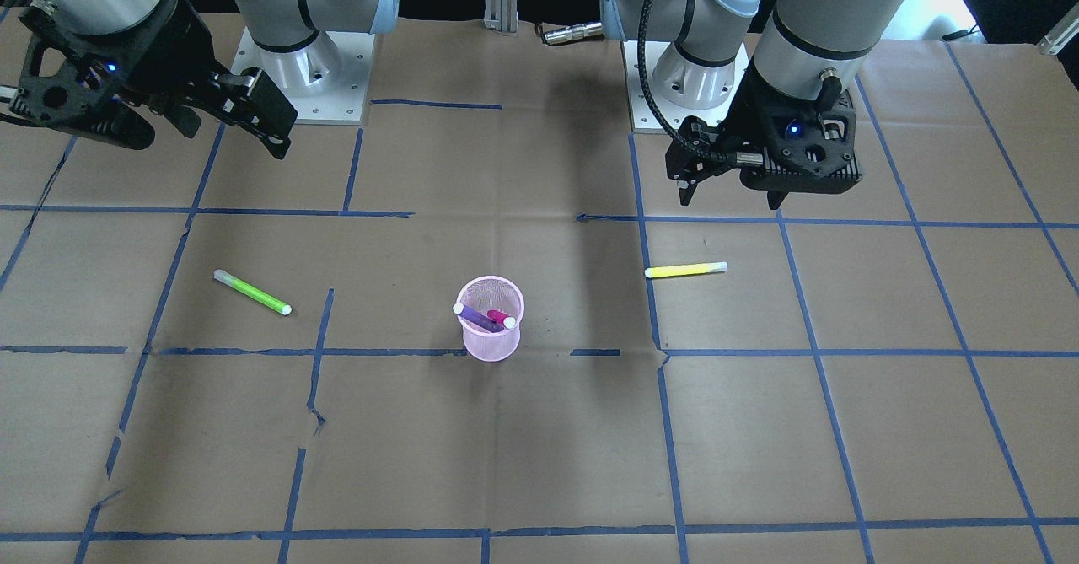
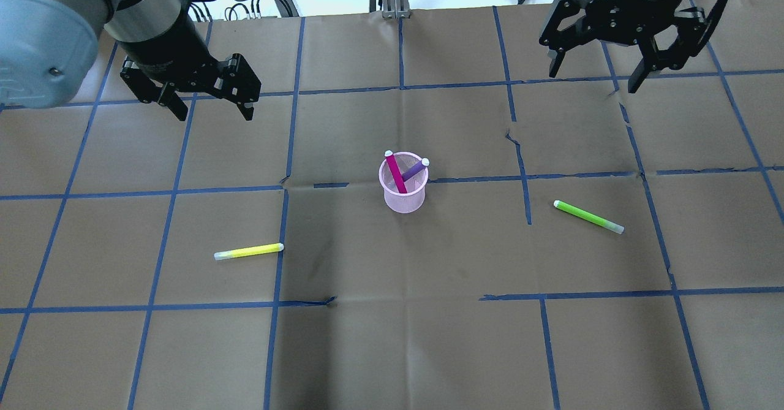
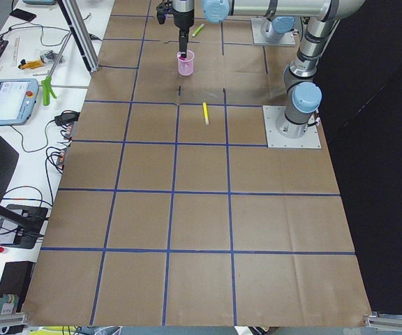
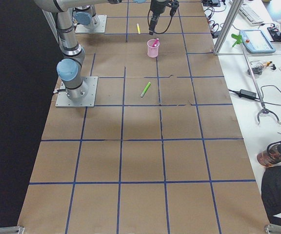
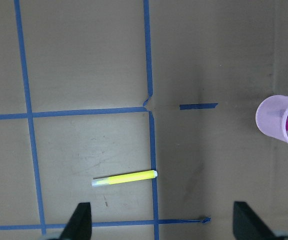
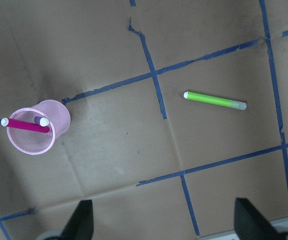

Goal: Insert purple and pink pens into pink cup

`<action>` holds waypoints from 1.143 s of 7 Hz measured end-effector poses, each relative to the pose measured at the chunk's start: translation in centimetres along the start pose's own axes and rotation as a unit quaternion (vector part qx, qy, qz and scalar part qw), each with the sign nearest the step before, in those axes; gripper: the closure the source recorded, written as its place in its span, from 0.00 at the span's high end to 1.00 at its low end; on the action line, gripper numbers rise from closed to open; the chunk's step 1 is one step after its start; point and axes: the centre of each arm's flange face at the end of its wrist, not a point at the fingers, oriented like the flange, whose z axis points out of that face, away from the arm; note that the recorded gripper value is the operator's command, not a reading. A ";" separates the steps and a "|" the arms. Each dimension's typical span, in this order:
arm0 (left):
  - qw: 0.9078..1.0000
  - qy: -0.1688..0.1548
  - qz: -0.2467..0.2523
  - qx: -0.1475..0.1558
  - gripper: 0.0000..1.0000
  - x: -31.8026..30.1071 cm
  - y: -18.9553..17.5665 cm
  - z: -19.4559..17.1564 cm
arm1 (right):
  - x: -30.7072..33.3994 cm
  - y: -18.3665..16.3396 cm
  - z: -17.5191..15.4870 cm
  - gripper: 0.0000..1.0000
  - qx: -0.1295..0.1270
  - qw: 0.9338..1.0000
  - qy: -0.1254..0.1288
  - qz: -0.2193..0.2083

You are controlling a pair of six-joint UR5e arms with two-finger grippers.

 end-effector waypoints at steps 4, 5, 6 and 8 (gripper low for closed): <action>1.000 0.000 0.000 0.000 0.98 0.0 0.0 0.0 | 0.2 -0.5 0.3 0.99 0.005 1.000 0.003 0.001; 1.000 0.000 0.000 0.000 0.98 0.0 0.0 0.0 | 0.2 -0.6 0.9 0.99 0.001 1.000 0.004 0.003; 1.000 0.000 0.000 0.000 0.98 0.0 0.0 0.0 | 0.2 -0.6 1.5 0.99 -0.002 1.000 0.005 0.003; 1.000 0.000 0.000 0.000 0.98 0.0 0.0 0.0 | 0.2 -0.7 2.0 0.99 -0.004 1.000 0.006 0.003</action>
